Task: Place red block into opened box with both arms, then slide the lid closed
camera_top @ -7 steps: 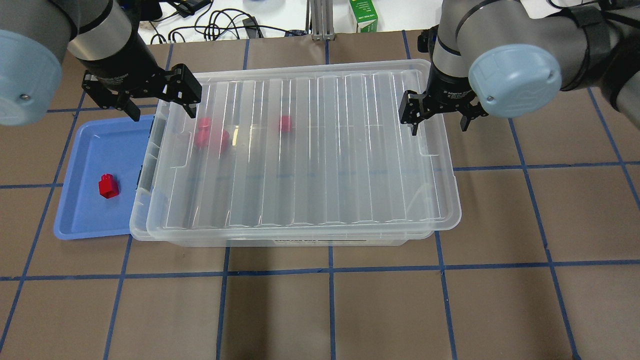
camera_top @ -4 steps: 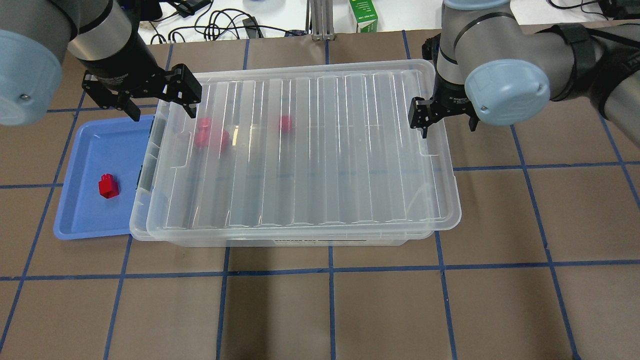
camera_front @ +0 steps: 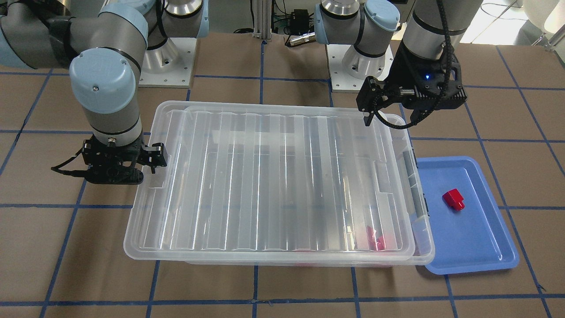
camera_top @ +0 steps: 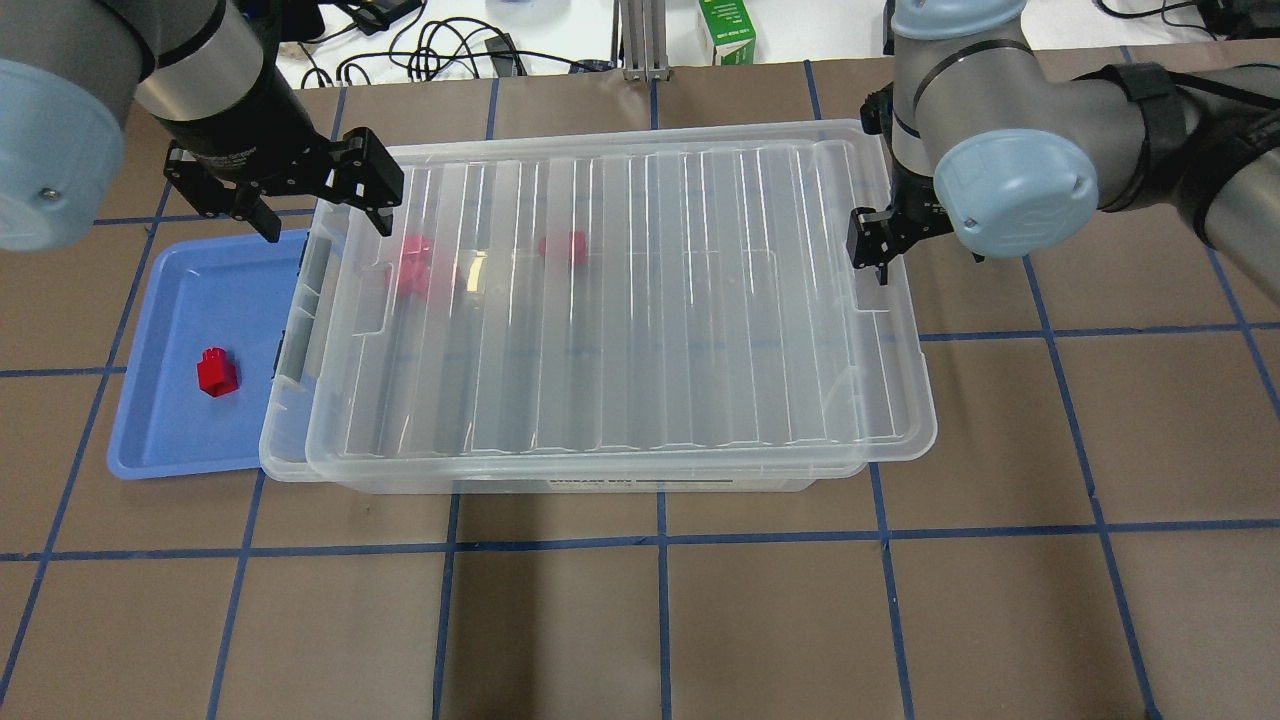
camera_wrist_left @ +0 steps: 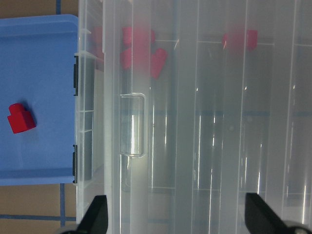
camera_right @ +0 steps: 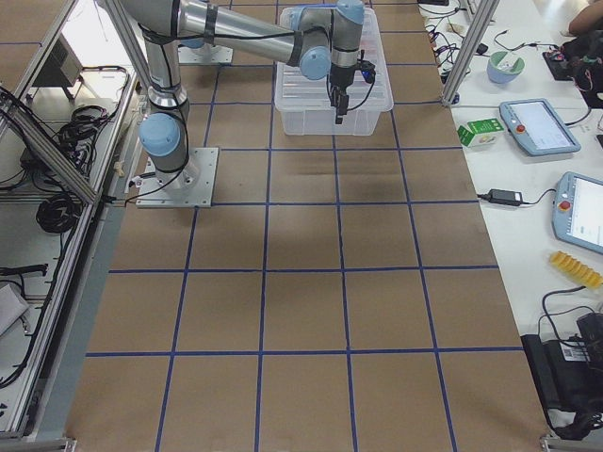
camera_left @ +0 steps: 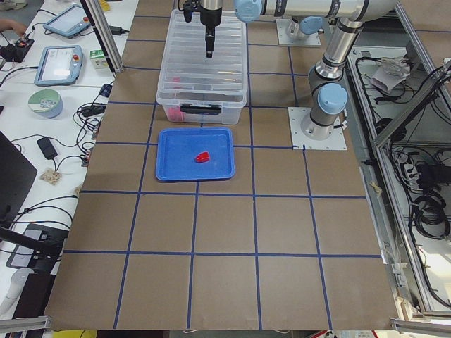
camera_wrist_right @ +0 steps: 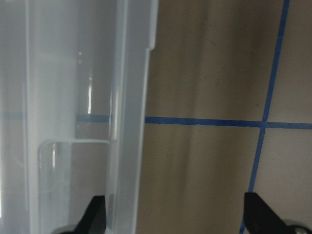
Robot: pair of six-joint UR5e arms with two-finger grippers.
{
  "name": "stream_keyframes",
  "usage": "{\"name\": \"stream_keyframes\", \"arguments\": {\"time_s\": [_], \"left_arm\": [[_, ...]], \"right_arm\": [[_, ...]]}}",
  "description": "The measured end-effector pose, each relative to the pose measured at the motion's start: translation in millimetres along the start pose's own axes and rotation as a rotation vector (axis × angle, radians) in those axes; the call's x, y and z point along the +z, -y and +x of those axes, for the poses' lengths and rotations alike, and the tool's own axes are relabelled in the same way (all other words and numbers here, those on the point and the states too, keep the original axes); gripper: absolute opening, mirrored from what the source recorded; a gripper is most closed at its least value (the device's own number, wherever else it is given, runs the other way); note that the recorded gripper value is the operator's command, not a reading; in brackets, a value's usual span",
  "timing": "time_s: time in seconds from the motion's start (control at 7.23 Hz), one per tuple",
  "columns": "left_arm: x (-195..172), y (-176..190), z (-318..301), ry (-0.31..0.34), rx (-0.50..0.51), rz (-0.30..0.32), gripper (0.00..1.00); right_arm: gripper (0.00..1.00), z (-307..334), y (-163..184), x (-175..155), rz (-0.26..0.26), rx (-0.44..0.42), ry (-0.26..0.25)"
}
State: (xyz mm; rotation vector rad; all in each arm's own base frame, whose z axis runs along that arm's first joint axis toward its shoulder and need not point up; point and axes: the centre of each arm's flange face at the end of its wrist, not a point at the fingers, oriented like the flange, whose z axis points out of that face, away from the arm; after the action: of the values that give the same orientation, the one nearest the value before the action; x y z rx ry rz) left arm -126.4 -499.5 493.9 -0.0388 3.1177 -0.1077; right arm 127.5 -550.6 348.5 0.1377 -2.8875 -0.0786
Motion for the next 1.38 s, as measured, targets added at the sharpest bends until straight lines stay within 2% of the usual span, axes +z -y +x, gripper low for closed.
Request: {"name": "stream_keyframes", "arguments": {"time_s": [0.28, 0.69, 1.38], "left_arm": [[0.0, 0.1, 0.1, 0.0, 0.0, 0.0, 1.0], [-1.0, 0.0, -0.1, 0.0, 0.0, 0.002, 1.0], [-2.5, -0.3, -0.5, 0.0, -0.001, 0.006, 1.0]], "right_arm": [[1.0, 38.9, 2.4, 11.8, -0.031, 0.046, -0.007], [1.0, 108.8, 1.3, 30.5, -0.074, 0.087, 0.01], [1.0, 142.8, -2.3, 38.6, -0.089, 0.122, 0.012]]}}
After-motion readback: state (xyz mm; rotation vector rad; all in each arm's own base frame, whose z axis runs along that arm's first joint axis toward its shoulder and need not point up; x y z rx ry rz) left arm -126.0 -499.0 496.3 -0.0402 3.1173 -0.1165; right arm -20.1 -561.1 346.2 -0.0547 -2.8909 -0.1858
